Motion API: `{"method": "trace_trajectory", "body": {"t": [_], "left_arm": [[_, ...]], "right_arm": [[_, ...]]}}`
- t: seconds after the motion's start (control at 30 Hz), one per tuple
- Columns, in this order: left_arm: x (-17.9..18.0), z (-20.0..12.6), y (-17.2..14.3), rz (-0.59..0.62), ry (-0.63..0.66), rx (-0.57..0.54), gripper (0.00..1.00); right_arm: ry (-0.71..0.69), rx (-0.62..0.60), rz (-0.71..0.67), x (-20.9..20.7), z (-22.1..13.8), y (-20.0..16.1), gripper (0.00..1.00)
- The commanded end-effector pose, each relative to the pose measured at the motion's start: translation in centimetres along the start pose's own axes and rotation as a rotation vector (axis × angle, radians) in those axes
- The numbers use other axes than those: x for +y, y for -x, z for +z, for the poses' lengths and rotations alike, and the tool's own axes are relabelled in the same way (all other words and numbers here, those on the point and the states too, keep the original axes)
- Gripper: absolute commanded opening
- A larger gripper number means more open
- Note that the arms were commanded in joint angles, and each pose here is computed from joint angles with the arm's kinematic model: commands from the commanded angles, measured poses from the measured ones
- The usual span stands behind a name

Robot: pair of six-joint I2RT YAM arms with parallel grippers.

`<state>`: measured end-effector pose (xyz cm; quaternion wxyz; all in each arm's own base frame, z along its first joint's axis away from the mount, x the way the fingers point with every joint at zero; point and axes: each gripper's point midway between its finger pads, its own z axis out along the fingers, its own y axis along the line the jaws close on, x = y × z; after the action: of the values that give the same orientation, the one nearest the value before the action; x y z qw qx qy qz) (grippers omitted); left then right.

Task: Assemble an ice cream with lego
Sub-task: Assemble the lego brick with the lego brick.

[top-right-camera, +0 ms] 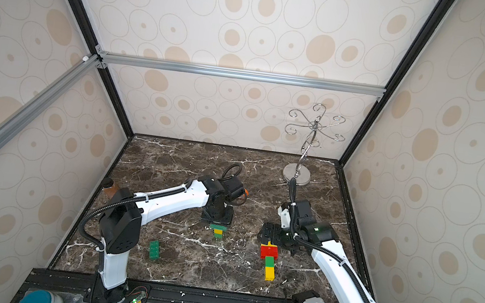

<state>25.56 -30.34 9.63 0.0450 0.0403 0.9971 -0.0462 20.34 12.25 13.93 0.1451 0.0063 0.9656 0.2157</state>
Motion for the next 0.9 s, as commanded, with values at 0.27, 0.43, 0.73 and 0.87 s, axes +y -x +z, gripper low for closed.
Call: {"method": "trace_trajectory", "body": {"t": [0.27,0.43,0.73,0.87], "left_arm": [[-1.2,0.8,-1.0,0.002,0.001,0.035,0.69],[-1.2,0.5,-0.8,0.002,0.001,0.028,0.72],[-1.4,-0.4,-0.2,-0.001,-0.007,-0.006,0.88],[-1.3,-1.3,0.2,0.01,-0.003,-0.03,0.99]], "right_arm": [[-0.007,-0.03,-0.009,0.0,-0.9,0.5,0.98],[-0.008,-0.031,-0.009,0.0,-1.0,0.5,0.98],[-0.01,-0.029,-0.007,-0.1,-0.9,0.4,0.98],[-0.009,-0.027,-0.008,-0.1,-0.9,0.3,0.98]]}}
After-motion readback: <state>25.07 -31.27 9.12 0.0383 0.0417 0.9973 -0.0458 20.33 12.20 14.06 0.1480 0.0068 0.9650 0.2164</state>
